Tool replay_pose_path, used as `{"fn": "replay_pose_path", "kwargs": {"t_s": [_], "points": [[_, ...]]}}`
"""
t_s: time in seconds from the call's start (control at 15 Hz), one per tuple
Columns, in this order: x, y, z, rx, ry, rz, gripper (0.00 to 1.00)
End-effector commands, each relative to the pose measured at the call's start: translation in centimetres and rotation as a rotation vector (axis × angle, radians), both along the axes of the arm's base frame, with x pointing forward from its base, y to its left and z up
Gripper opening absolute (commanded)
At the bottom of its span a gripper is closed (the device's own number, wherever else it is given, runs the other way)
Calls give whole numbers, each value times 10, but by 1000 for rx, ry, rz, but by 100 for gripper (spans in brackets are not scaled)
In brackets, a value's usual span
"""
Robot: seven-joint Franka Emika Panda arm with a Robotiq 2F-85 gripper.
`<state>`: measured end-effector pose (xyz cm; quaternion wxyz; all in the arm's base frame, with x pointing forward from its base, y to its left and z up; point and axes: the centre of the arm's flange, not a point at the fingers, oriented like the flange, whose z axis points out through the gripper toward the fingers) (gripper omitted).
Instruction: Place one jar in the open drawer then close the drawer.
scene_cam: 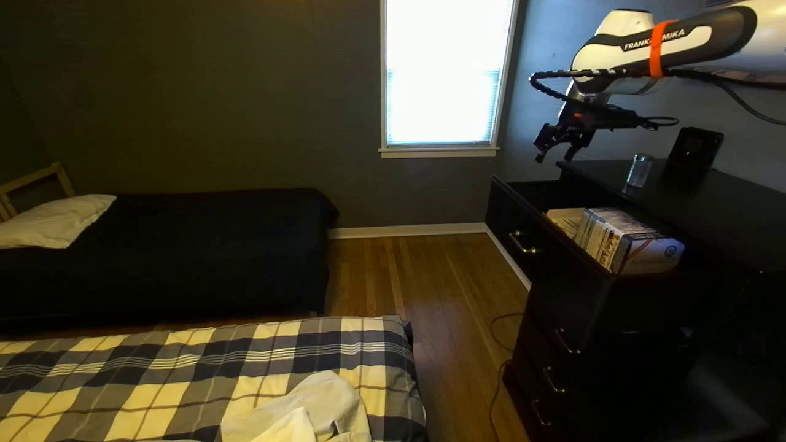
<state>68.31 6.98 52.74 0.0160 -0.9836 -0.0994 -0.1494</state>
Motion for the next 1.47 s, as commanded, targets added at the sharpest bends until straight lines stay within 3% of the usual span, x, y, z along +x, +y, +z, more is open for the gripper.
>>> {"fn": "replay_pose_path", "kwargs": {"t_s": [0.0,0.2,0.4,0.47,0.53,0.87,1.2,1.4], "points": [[-12,2,0,10,100,175,100],[-24,16,-18,-50,165,322,100],[-31,42,-46,-48,208,478,100],[-29,46,-50,-55,260,511,100],[-27,38,-37,-40,204,432,100],[-28,48,-51,-41,237,490,100],[-22,90,-74,-88,87,705,100],[-17,103,-104,-100,46,818,100]]}}
